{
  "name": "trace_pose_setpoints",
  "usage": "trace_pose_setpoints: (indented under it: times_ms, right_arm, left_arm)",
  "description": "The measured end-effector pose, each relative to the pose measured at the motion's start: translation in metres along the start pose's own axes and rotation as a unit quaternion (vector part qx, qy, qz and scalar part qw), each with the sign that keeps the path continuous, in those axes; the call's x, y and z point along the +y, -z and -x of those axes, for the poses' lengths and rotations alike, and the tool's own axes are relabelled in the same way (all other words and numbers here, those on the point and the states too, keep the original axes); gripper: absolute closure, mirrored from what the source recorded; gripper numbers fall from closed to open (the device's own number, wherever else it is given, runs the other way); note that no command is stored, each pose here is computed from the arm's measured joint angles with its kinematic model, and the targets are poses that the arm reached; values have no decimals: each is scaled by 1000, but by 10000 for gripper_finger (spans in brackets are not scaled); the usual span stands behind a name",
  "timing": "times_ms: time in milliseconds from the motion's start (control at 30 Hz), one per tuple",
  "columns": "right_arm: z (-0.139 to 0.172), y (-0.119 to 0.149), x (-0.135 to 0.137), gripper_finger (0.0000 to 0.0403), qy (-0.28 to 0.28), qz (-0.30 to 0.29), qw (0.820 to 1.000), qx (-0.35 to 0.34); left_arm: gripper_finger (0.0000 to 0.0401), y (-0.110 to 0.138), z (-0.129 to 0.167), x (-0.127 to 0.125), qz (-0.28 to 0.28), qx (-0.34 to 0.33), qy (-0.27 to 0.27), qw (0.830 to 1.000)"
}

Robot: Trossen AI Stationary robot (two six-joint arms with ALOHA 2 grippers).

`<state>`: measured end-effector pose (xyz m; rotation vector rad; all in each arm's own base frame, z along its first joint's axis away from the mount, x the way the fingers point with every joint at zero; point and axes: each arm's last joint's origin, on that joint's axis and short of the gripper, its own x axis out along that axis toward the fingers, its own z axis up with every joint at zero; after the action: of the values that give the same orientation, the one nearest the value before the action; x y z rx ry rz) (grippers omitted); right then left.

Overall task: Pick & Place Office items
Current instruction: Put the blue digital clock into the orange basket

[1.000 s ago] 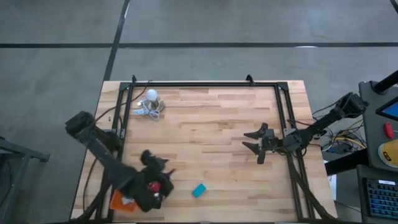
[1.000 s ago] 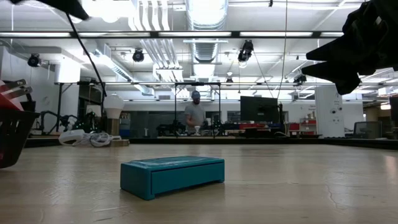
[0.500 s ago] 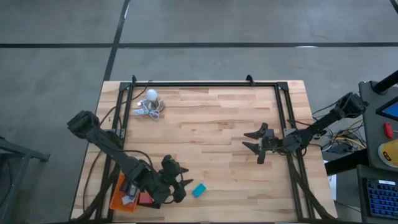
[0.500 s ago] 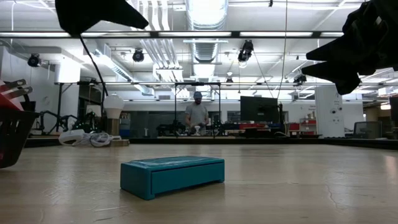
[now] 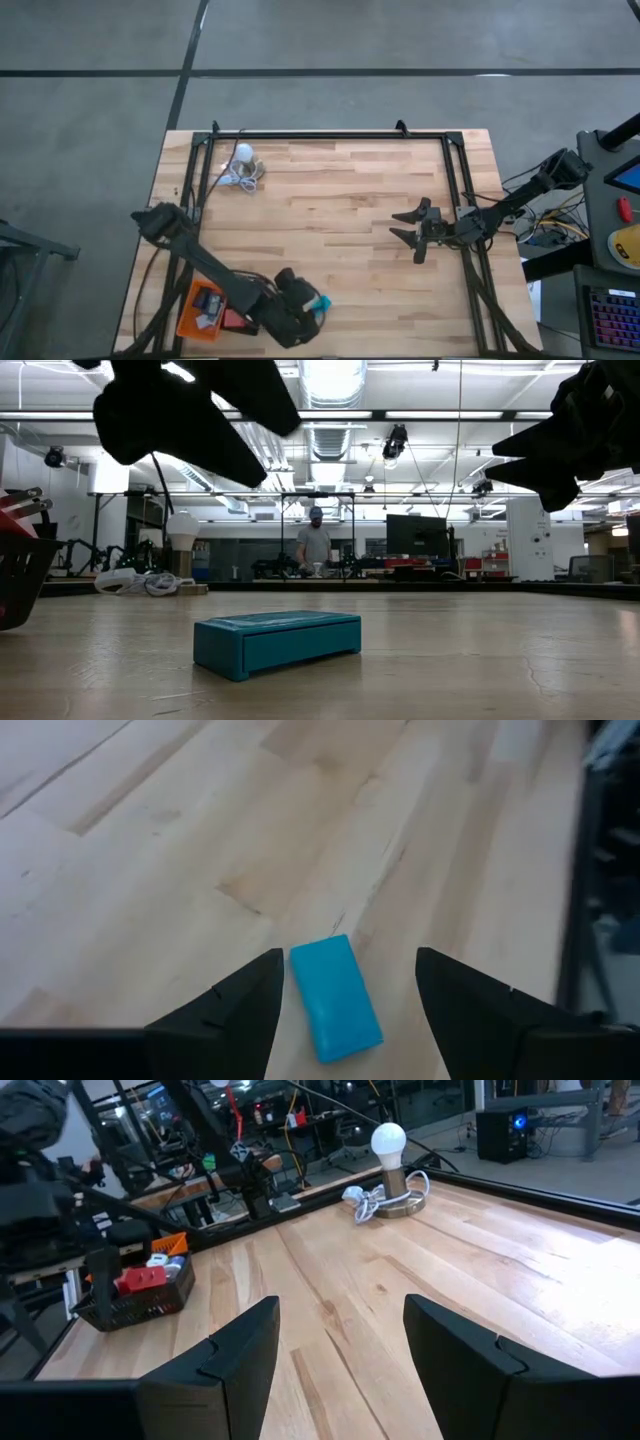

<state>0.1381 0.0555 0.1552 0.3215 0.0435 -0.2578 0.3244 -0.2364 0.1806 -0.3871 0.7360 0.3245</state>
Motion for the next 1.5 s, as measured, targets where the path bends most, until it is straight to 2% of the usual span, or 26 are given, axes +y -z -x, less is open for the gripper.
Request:
trace_pose_setpoints:
  times_ms: [267, 433, 533, 767, 1100, 1500]
  right_arm:
    - [0, 0, 0, 193, 0, 0, 1000, 0]
    - [0, 0, 0, 193, 0, 1, 1000, 1]
    - [0, 0, 0, 193, 0, 1, 1000, 1]
    - [0, 0, 0, 193, 0, 1, 1000, 1]
    - [0, 0, 0, 193, 0, 1, 1000, 1]
    - [0, 0, 0, 193, 0, 1, 1000, 1]
  left_arm:
    - [167, -12, -28, -28, -29, 52, -82, 995]
    - [167, -16, -50, -31, -6, 102, -140, 985]
    - [167, -18, -59, -29, -1, 127, -155, 980]
    - [167, -20, -63, -26, 9, 138, -155, 978]
    - [167, -17, -69, -27, 1, 158, -124, 980]
    - [167, -13, -77, -21, 16, 171, -122, 978]
